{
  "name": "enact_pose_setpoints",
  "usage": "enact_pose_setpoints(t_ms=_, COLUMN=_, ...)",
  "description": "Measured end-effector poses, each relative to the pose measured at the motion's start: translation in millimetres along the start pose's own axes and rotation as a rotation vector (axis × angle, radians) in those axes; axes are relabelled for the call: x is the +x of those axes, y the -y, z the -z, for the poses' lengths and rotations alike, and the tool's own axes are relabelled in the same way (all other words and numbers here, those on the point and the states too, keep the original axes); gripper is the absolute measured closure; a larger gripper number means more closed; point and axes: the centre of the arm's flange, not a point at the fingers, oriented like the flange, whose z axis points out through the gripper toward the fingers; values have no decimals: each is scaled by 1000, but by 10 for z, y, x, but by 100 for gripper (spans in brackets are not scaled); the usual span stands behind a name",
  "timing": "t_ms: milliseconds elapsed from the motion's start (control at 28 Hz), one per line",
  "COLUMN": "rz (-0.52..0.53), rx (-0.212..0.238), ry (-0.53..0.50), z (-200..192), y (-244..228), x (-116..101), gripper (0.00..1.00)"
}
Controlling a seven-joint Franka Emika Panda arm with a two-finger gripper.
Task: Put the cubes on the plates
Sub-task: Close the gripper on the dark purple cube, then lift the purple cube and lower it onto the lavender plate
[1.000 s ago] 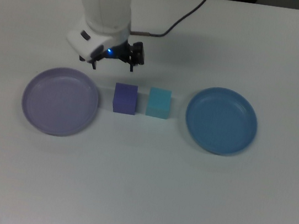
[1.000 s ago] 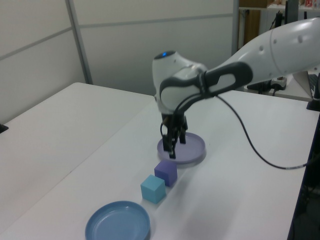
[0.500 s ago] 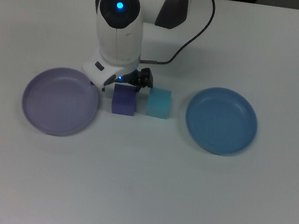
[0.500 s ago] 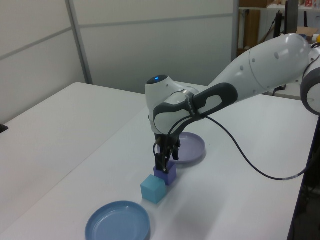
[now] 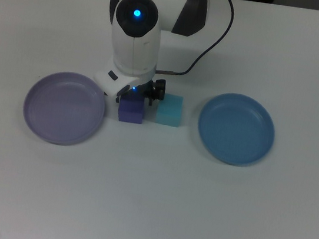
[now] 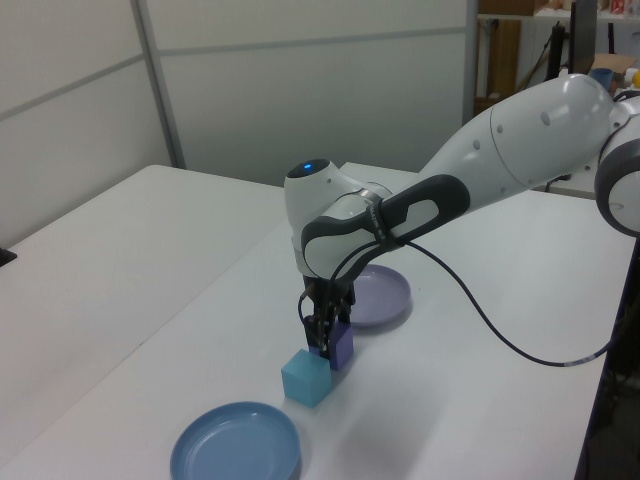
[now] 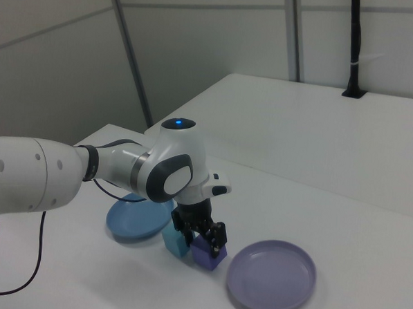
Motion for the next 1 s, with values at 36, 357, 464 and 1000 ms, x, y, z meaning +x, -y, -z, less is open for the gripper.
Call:
enact_pose_setpoints(t_ms=36, rz=-2, rx=0, ry=-2, z=6, y=0, x=4, gripper=18)
enact_pose_setpoints(t_ms=357, rz=-84, rx=-1, ry=-36, z=143, y=-21, x=74, gripper=38)
enact_pose_setpoints(t_ms=464, rz=-137, rx=-1, ry=-77, z=426, y=-149, x=135, gripper=40)
enact_pose_setpoints(t_ms=1000, rz=-465, rx=53, ry=-47, z=755, y=-1488, x=-138, gripper=40)
